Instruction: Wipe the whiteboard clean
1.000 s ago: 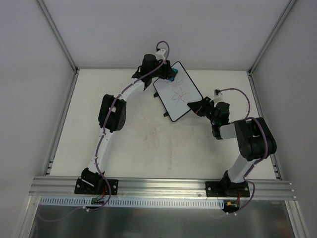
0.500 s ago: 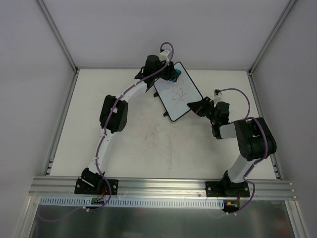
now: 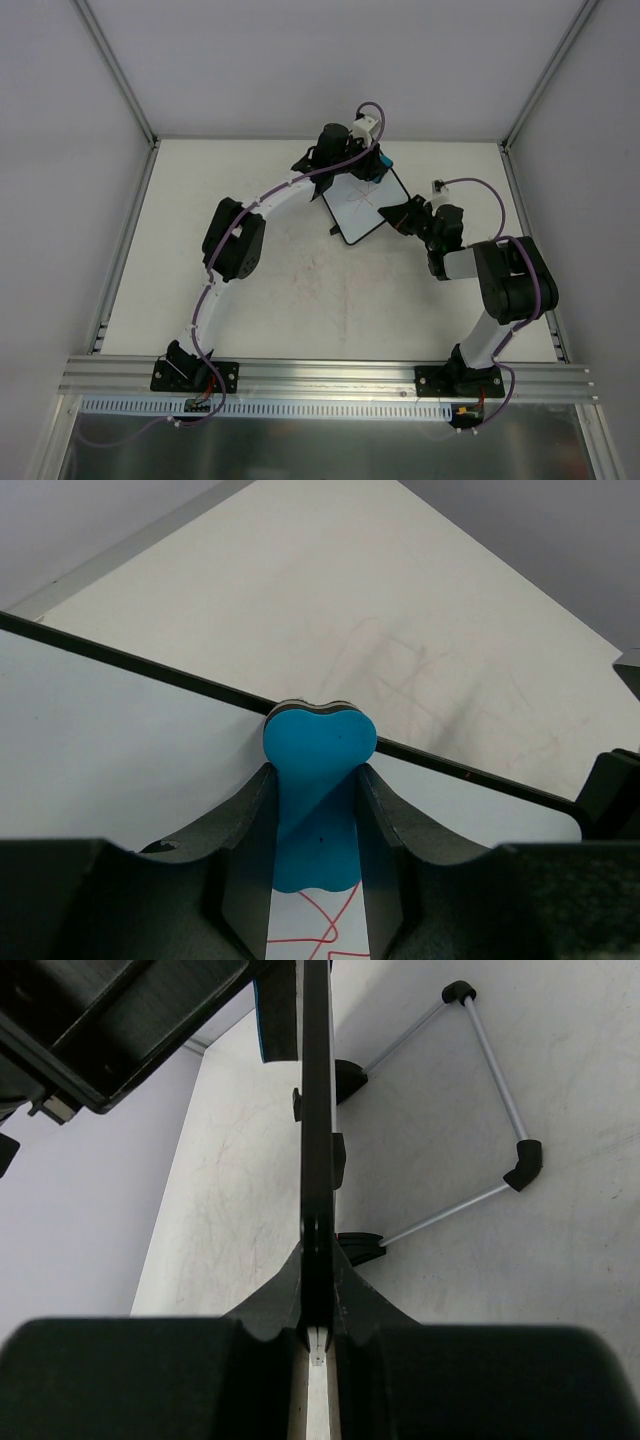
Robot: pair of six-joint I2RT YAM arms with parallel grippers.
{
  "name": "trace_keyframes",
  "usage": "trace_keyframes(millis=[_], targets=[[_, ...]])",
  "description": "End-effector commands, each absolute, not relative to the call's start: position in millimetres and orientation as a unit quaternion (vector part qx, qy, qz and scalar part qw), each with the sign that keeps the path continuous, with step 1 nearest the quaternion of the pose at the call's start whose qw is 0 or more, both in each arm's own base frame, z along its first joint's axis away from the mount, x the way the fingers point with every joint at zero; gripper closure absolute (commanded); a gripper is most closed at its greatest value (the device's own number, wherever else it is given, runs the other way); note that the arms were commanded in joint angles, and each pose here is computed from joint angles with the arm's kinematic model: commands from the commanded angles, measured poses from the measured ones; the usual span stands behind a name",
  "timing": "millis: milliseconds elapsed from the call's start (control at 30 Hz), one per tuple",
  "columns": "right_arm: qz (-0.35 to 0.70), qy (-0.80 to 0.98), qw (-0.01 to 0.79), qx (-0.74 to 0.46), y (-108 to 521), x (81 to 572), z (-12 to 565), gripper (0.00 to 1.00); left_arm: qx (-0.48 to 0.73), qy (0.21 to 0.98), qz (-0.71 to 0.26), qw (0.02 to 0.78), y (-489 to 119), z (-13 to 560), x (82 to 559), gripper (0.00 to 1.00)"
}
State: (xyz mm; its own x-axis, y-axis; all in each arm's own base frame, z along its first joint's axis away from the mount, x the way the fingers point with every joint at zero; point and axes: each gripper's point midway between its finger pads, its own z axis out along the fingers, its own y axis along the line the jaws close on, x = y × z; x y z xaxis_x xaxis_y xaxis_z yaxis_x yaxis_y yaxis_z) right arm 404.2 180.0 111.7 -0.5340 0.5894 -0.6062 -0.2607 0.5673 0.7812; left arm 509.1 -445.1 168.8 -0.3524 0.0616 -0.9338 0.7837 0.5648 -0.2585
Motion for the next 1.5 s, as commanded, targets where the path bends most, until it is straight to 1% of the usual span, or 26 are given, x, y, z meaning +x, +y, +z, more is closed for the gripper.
trace_keyframes(millis=[0,333,600,833,1033,1267,1333,1467], targets=[[0.461,0.73,0.5,0.068,189,413,134,1.0,0.313,0.734,-0.377,0.471,-460,164,483,1.0],[0.463,0.728,0.501,0.067,189,413,136,1.0,0.282,0.747,-0.373,0.472,-449,159,497,1.0],[0.463,0.729,0.5,0.068,189,413,135,1.0,0.188,0.772,-0.405,0.453,-408,144,540,1.0],[0.463,0.728,0.501,0.068,188,412,135,1.0,0.121,0.803,-0.37,0.452,-375,115,567,1.0],[0.465,0.728,0.5,0.069,188,413,136,1.0,0.055,0.819,-0.386,0.42,-350,94,582,1.0],[0.465,0.727,0.499,0.07,188,413,136,1.0,0.001,0.836,-0.355,0.418,-324,87,584,1.0],[0.467,0.727,0.498,0.07,189,413,136,1.0,-0.017,0.848,-0.345,0.402,-318,80,581,1.0],[0.466,0.728,0.498,0.07,189,413,135,1.0,-0.038,0.851,-0.356,0.384,-312,75,580,1.0]])
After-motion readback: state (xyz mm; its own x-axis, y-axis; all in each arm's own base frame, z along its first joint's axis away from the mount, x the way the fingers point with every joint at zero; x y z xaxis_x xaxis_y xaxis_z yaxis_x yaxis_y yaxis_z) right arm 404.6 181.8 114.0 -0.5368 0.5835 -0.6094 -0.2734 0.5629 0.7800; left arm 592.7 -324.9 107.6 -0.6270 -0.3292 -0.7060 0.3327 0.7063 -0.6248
